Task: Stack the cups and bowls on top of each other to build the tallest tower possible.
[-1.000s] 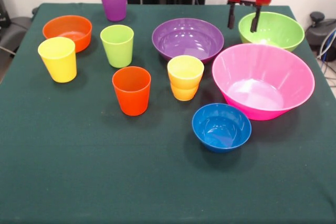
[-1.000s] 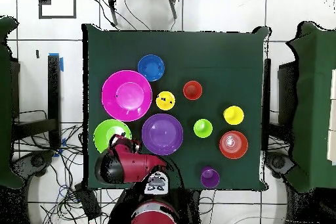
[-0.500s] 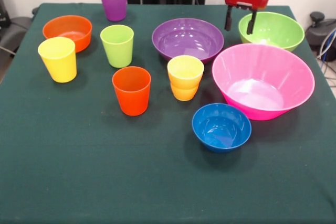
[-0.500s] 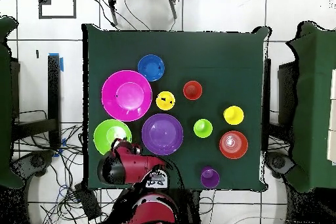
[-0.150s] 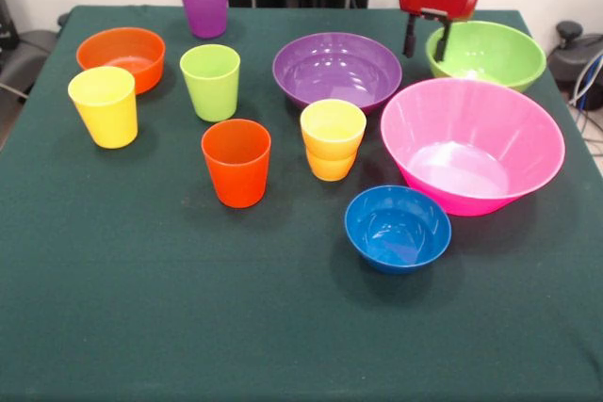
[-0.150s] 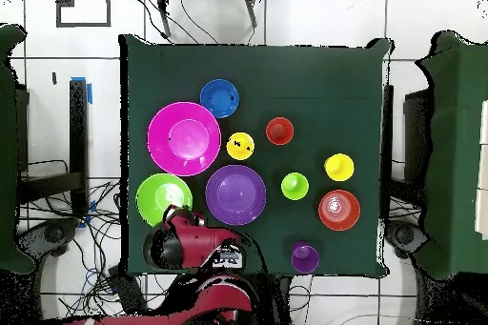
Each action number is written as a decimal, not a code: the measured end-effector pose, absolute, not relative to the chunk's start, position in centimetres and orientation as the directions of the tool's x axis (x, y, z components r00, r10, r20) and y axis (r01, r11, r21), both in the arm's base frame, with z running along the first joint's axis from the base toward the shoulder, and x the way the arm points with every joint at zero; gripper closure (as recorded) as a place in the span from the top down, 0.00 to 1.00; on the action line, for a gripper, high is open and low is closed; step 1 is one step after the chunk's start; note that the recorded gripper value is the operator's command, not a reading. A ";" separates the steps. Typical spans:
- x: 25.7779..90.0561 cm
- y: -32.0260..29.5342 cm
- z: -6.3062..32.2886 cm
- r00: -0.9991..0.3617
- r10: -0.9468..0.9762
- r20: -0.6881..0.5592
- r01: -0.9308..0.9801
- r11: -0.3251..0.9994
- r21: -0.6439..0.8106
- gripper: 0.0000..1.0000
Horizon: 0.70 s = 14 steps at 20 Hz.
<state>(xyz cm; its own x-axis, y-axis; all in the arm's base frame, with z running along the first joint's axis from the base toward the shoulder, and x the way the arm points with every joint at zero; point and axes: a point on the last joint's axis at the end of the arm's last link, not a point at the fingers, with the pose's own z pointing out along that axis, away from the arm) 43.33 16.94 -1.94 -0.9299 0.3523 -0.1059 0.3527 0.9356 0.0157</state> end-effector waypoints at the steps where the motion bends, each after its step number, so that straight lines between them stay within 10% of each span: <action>1: 43.3 17.0 -1.9 -0.931 0.350 -0.107 0.350 0.937 0.017 0.00; 14: 43.6 16.7 -1.5 -0.934 0.337 -0.116 0.337 0.941 0.023 0.00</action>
